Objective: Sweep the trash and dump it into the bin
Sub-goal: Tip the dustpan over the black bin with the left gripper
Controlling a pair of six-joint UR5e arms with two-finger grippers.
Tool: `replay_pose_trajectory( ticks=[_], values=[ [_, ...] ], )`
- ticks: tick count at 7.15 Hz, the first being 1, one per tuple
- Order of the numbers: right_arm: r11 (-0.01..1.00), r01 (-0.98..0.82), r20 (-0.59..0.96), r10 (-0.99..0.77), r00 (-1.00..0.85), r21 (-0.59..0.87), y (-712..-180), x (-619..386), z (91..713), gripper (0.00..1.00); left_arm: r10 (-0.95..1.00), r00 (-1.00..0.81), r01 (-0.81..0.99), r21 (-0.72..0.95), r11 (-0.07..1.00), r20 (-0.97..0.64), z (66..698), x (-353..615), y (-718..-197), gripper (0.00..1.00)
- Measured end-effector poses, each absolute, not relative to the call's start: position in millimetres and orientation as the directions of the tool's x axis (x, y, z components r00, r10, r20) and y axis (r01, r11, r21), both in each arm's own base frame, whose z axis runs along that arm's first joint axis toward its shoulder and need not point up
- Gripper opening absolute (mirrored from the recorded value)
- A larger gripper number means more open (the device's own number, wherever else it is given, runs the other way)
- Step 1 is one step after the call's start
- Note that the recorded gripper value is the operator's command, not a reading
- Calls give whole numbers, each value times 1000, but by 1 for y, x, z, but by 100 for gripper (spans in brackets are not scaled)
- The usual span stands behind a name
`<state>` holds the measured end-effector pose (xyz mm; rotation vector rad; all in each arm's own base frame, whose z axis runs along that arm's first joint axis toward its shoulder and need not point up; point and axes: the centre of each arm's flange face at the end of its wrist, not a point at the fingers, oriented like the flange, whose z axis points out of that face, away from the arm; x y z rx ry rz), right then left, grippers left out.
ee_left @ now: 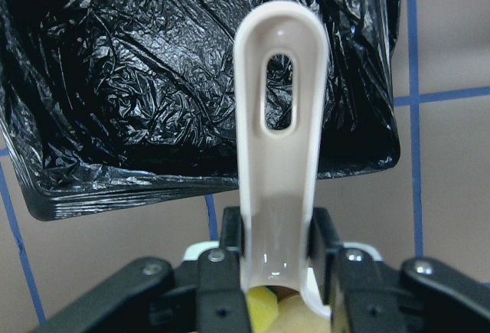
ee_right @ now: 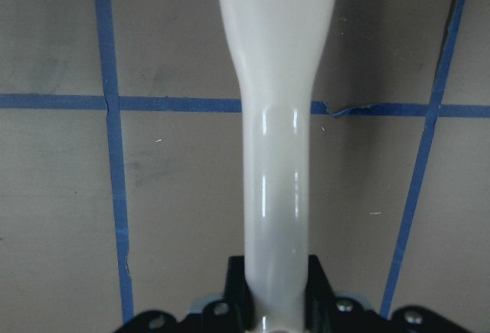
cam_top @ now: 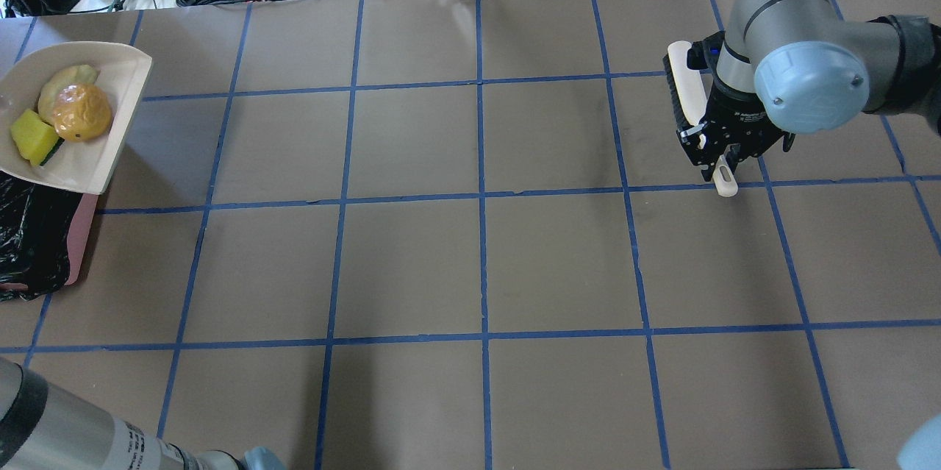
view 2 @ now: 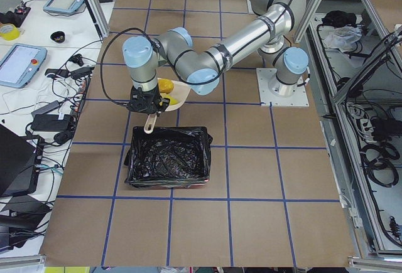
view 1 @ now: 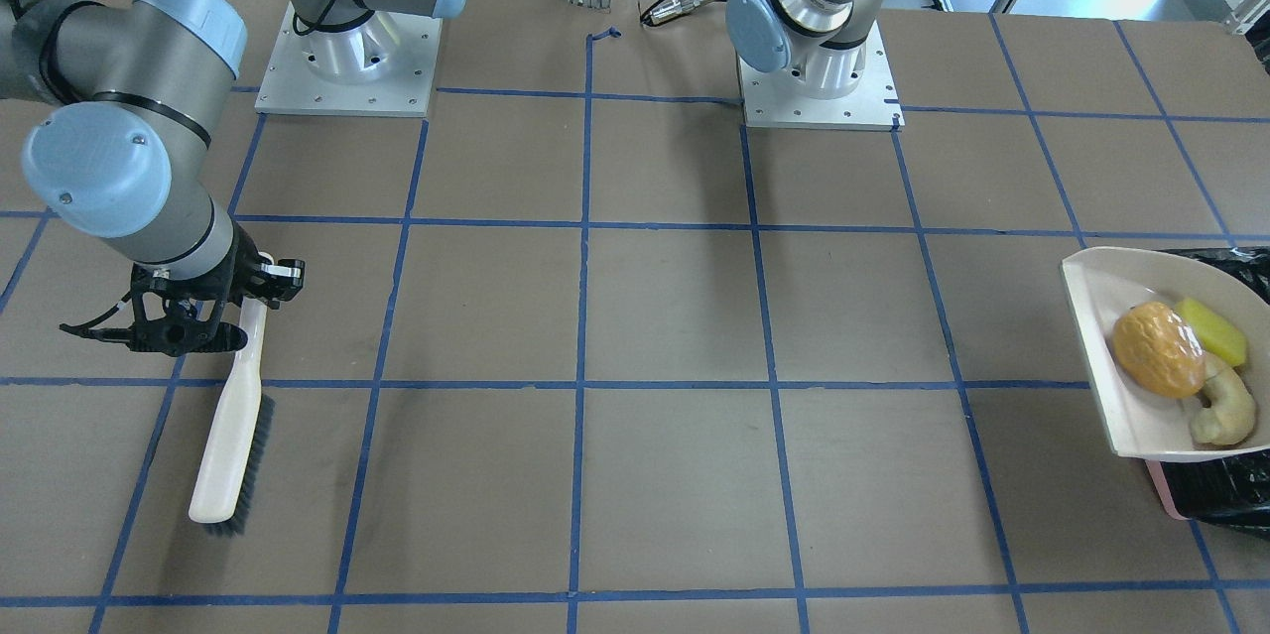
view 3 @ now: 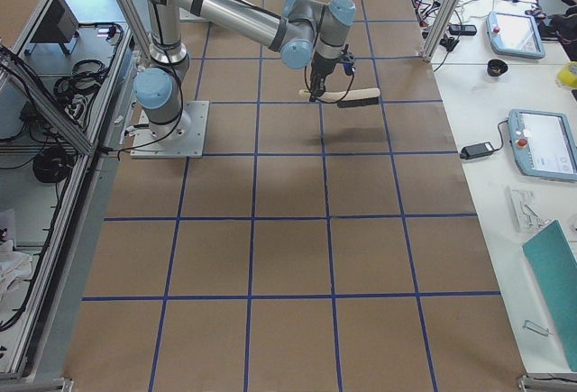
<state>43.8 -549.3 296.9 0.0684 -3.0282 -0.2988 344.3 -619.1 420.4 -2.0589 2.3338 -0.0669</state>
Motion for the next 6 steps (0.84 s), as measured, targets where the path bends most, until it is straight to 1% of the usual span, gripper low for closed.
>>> replay_pose_trajectory(
  ticks=[2,3,6],
  values=[
    [981,-26,76,-41,-996,191,-567,16,298,9,-992,-122,-989,-79,123,-9,410,407,-617,0],
    [982,-24,76,-39,-996,189,-573,1,300,9,-992,-125,-987,-100,126,-22,406,437,-611,0],
    [967,-23,53,-38,-998,253,-577,-23,277,9,-988,-137,-973,-176,146,-67,400,497,-583,0]
  ],
)
